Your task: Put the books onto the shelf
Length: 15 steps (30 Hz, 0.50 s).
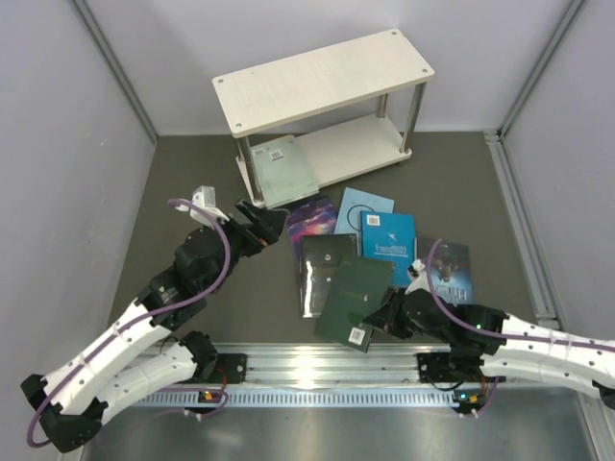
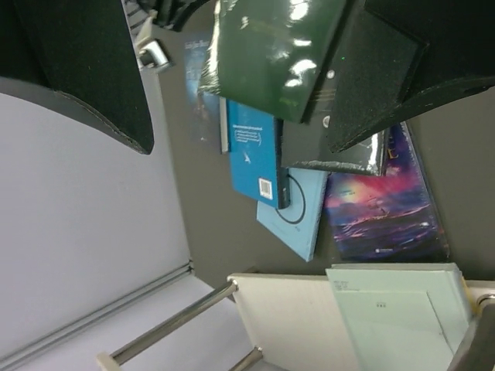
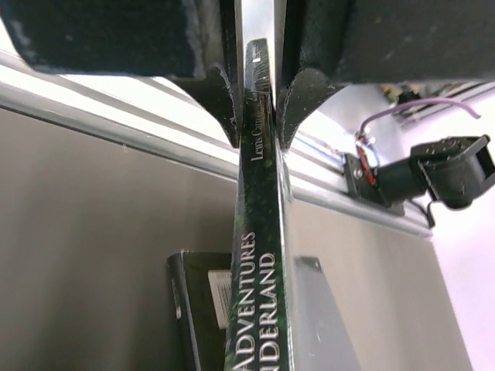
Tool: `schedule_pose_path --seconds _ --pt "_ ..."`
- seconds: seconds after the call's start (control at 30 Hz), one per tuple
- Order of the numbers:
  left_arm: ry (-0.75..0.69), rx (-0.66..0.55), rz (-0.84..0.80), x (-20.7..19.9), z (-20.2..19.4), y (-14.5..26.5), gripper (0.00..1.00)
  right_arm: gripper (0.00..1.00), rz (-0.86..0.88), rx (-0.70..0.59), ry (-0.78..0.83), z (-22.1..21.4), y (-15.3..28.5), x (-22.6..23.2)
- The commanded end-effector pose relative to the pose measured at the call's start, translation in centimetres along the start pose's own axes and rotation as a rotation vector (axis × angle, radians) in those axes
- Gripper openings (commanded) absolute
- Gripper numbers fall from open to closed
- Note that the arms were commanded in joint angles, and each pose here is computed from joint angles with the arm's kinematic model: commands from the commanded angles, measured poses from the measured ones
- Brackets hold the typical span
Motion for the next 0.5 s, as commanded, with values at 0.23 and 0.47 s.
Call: schedule_pose_path --seconds 0.23,0.47 --pt "-0.193 0.08 -0.337 -2.6 -3.2 0.6 0.99 0.0 0.304 -0.117 0.289 1.9 4.3 10.0" --pt "-0.29 0.082 -0.446 -2.2 -4.7 0.7 0.99 0.0 0.718 0.048 0.452 -1.3 7.3 18.6"
Point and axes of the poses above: each gripper's point midway between its finger pads, its own y axis back along the fingers, its own x axis along the line the jaws close on, z = x × y, the point moved 4 cm from there along y, back along the fingers, and after that the axes turned 15 degrees about -y, right-handed, at the moved point
